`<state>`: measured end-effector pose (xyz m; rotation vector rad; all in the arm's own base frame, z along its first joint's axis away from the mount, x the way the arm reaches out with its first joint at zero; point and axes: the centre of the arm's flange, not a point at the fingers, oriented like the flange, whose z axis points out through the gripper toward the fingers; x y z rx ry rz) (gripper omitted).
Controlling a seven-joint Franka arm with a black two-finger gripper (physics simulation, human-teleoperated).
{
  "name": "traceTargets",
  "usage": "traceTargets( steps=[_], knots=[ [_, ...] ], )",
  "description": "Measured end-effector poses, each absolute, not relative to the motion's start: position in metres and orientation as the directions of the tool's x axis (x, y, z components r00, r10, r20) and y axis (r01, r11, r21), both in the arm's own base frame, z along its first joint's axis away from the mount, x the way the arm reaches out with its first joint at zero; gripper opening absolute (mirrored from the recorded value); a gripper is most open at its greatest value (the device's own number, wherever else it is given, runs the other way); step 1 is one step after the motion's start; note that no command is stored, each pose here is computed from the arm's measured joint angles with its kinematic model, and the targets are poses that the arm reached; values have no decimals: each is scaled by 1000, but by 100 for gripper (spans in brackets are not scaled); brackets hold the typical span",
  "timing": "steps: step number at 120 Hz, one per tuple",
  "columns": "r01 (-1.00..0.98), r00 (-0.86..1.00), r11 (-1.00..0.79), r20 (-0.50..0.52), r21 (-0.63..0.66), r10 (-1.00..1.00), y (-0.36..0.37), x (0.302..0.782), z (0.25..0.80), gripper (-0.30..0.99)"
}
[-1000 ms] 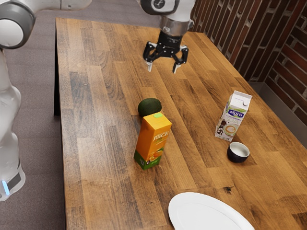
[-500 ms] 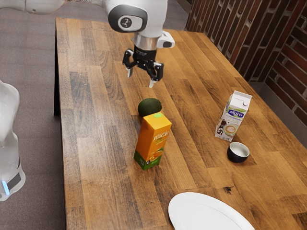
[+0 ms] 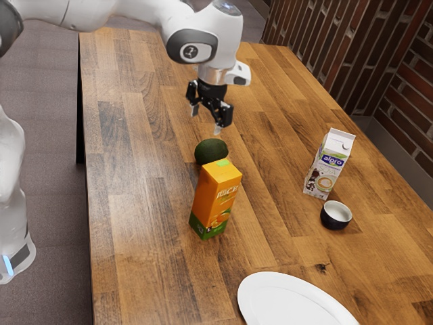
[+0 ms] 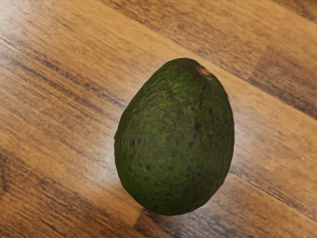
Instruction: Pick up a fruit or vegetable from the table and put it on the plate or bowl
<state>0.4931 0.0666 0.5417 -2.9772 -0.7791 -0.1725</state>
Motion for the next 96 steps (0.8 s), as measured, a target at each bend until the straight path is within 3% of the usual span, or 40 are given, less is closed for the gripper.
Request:
traceTargets(
  steps=[49, 96],
  knots=[
    [408, 908, -913, 96, 18, 407, 75, 504, 497, 69],
    [377, 917, -926, 130, 39, 378, 90, 506, 488, 69]
  ],
)
